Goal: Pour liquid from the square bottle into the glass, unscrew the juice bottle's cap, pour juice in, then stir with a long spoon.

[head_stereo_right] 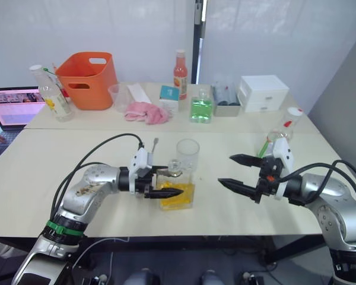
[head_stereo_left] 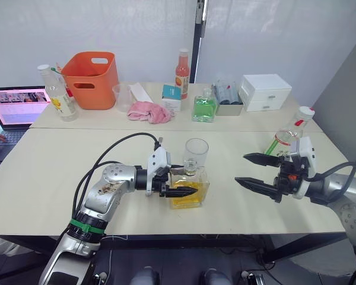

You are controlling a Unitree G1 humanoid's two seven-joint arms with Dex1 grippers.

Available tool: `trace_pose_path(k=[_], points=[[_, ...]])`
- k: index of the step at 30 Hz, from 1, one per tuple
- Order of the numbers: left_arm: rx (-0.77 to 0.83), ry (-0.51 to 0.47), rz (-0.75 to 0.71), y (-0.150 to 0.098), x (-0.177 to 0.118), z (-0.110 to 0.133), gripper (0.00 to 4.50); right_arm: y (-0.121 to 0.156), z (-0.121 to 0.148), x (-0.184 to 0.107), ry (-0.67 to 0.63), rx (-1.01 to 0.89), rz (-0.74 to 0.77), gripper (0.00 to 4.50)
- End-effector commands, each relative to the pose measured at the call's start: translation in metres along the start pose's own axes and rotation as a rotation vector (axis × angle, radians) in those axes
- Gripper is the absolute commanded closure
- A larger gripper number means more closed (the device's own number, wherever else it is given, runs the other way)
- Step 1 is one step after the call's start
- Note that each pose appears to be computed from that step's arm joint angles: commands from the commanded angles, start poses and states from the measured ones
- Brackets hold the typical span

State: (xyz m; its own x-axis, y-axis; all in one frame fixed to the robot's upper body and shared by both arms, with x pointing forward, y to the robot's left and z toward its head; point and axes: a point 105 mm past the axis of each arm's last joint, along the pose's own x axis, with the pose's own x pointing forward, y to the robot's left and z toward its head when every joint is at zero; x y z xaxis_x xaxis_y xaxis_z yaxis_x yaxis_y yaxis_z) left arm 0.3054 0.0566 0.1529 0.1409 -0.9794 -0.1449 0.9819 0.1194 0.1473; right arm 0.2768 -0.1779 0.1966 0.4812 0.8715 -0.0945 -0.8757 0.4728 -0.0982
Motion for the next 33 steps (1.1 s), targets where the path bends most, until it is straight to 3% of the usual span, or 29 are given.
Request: trace_pose_path(k=[1,10,29,33], points=[[0.080,-0.043,-0.030,-0.002,0.002,0.016,1.68,0.008,0.022,0.011,-0.033,-0.073,0.045,0.00],[0.103,-0.043,-0.046,-0.003,0.003,0.014,1.68,0.035,0.045,0.071,-0.005,-0.087,0.169,0.00],[0.109,-0.040,-0.053,-0.004,0.002,0.014,1.68,0.037,0.035,0.098,-0.031,-0.063,0.222,0.00],[0.107,-0.036,-0.054,-0.003,0.001,0.014,1.68,0.038,0.038,0.099,-0.044,-0.062,0.228,1.14]])
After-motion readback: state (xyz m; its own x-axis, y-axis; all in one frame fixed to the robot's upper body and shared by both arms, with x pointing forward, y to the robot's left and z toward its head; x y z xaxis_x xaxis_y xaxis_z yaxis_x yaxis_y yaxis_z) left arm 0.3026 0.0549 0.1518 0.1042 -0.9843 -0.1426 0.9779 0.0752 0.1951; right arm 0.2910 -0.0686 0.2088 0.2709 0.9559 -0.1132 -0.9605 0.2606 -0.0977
